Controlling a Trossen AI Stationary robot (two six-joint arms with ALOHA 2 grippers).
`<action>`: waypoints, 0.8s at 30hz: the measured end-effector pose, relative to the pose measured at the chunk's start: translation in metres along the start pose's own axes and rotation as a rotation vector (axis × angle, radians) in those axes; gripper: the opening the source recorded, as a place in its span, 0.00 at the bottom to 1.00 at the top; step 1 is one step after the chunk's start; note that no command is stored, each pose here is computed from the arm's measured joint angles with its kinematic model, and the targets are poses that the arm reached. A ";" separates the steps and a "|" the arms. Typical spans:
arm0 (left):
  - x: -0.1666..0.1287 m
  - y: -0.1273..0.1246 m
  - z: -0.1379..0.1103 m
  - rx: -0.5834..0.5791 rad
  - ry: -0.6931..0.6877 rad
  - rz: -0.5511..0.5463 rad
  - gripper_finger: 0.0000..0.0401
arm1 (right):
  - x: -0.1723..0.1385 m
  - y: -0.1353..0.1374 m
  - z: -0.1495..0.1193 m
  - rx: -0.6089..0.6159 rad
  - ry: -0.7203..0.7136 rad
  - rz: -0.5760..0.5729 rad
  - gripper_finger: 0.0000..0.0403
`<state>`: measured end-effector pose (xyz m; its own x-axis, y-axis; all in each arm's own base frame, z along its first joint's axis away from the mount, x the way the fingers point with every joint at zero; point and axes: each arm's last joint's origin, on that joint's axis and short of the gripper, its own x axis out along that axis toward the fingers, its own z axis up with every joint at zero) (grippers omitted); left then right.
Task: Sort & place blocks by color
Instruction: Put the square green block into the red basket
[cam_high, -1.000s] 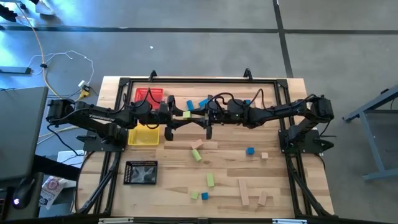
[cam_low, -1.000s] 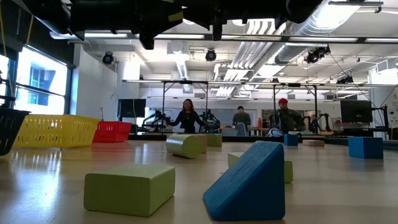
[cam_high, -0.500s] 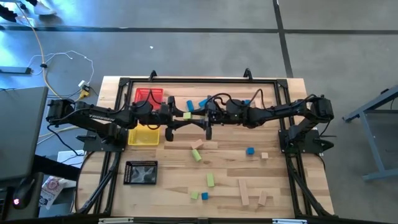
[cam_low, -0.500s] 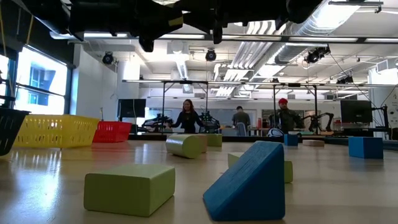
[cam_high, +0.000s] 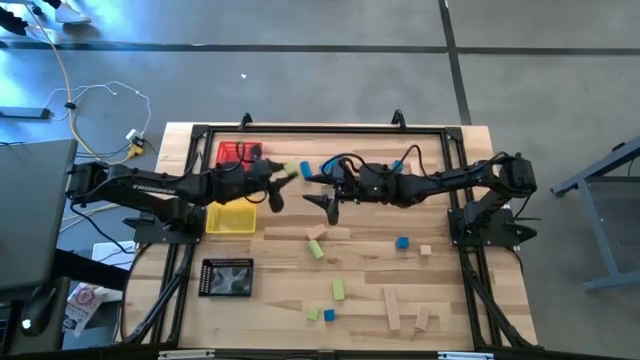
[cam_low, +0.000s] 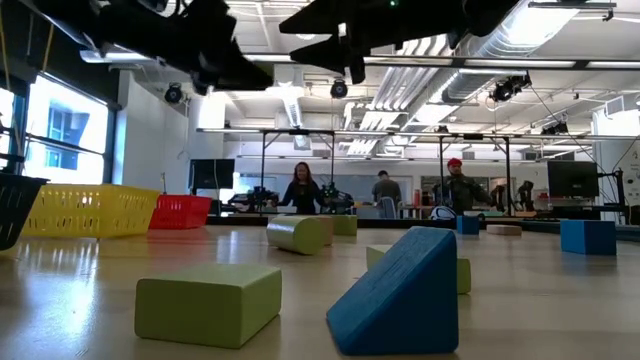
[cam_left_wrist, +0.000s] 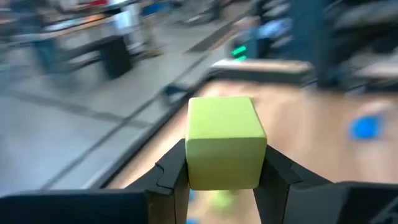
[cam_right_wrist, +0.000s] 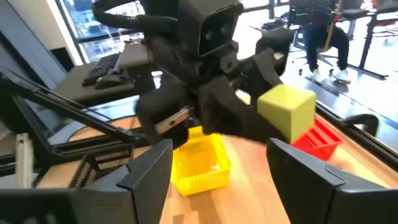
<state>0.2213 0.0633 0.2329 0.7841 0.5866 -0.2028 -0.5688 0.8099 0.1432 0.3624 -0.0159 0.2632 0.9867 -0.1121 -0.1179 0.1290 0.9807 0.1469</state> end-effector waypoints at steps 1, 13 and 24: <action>-0.002 0.003 -0.001 0.014 0.019 0.061 0.27 | 0.000 -0.001 0.000 0.000 0.003 -0.005 0.61; -0.009 0.052 -0.021 0.009 0.263 0.482 0.27 | 0.000 -0.001 -0.004 -0.007 0.039 -0.012 0.61; -0.001 0.096 -0.049 -0.092 0.457 0.633 0.27 | 0.000 -0.002 -0.007 -0.006 0.074 -0.020 0.61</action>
<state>0.1538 0.1396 0.1999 0.1356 0.8605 -0.4910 -0.9071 0.3072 0.2878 0.3611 -0.0165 0.2557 0.9739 -0.1195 -0.1932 0.1475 0.9795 0.1375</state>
